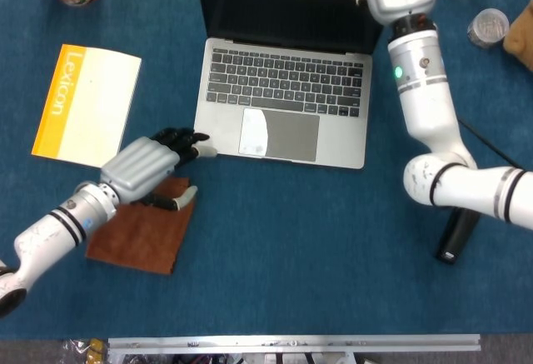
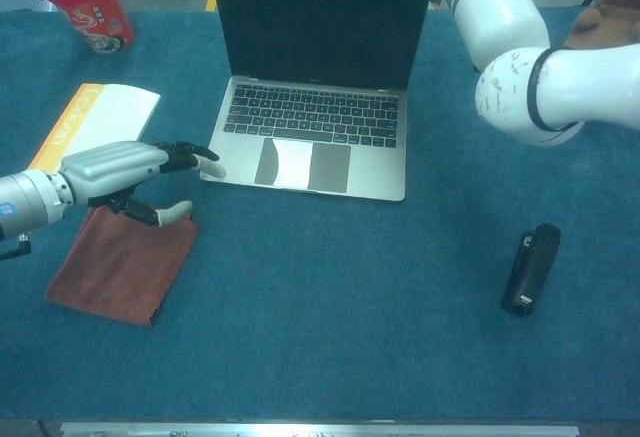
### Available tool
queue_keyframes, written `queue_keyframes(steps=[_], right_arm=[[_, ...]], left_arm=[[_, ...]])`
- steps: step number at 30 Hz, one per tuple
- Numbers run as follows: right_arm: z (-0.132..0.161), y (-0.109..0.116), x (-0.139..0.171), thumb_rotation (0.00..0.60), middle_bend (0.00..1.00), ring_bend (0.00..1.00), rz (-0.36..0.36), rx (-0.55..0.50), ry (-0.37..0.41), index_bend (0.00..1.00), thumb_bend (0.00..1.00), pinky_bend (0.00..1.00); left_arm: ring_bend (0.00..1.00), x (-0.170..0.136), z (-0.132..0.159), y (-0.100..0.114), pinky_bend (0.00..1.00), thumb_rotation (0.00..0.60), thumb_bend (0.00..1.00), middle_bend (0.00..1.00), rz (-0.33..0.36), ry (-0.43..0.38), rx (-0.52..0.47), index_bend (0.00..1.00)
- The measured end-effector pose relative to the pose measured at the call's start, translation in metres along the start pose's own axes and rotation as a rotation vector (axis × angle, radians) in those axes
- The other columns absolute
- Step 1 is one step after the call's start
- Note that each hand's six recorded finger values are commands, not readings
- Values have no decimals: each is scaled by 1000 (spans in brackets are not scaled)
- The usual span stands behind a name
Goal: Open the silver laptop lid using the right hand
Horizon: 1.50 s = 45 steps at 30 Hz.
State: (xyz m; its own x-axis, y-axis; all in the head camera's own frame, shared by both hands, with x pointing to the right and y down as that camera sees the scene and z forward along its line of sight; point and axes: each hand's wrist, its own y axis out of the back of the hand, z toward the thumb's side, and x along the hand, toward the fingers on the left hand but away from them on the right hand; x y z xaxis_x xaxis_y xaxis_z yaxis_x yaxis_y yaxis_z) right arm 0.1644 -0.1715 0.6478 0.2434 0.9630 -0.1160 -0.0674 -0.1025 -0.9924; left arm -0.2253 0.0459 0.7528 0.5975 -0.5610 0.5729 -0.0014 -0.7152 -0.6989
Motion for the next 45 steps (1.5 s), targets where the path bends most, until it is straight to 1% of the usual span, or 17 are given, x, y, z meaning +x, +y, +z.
queue_keyframes(steps=[6,12,14,17,20,25,31,37,42,45], right_arm=[[4,6,18,600,67,0,29,-56,40,30,362,36],[-3,16,47,600,71,0,49,-85,77,30,362,37],[-9,20,60,600,79,0,53,-88,87,30,362,37],[-25,27,80,600,86,0,53,-82,90,30,361,37],[-46,34,102,600,89,0,48,-74,72,30,362,39],[-86,42,140,600,95,0,41,-66,22,30,362,39],[-124,35,185,600,97,0,64,-113,-58,30,362,39],[-148,29,225,600,98,0,73,-163,-107,30,361,39],[-155,20,250,600,98,0,93,-175,-110,30,361,39],[-160,11,265,600,98,0,111,-185,-124,30,362,39]], left_arm=[[23,-17,-7,18,79,261,459,60,59,28,22,137],[23,-42,-25,35,79,263,459,60,125,103,35,137],[22,-52,-32,41,79,281,459,60,153,131,37,137],[22,-66,-39,48,79,333,459,60,201,165,30,138],[22,-81,-45,55,79,356,458,60,256,199,29,138],[22,-112,-55,66,79,362,459,60,354,265,19,139],[22,-143,-61,71,79,371,459,60,443,330,10,139],[22,-167,-62,69,78,387,459,60,494,381,8,139],[22,-181,-61,66,78,396,459,60,521,403,4,139],[22,-189,-59,66,78,410,459,60,540,411,6,139]])
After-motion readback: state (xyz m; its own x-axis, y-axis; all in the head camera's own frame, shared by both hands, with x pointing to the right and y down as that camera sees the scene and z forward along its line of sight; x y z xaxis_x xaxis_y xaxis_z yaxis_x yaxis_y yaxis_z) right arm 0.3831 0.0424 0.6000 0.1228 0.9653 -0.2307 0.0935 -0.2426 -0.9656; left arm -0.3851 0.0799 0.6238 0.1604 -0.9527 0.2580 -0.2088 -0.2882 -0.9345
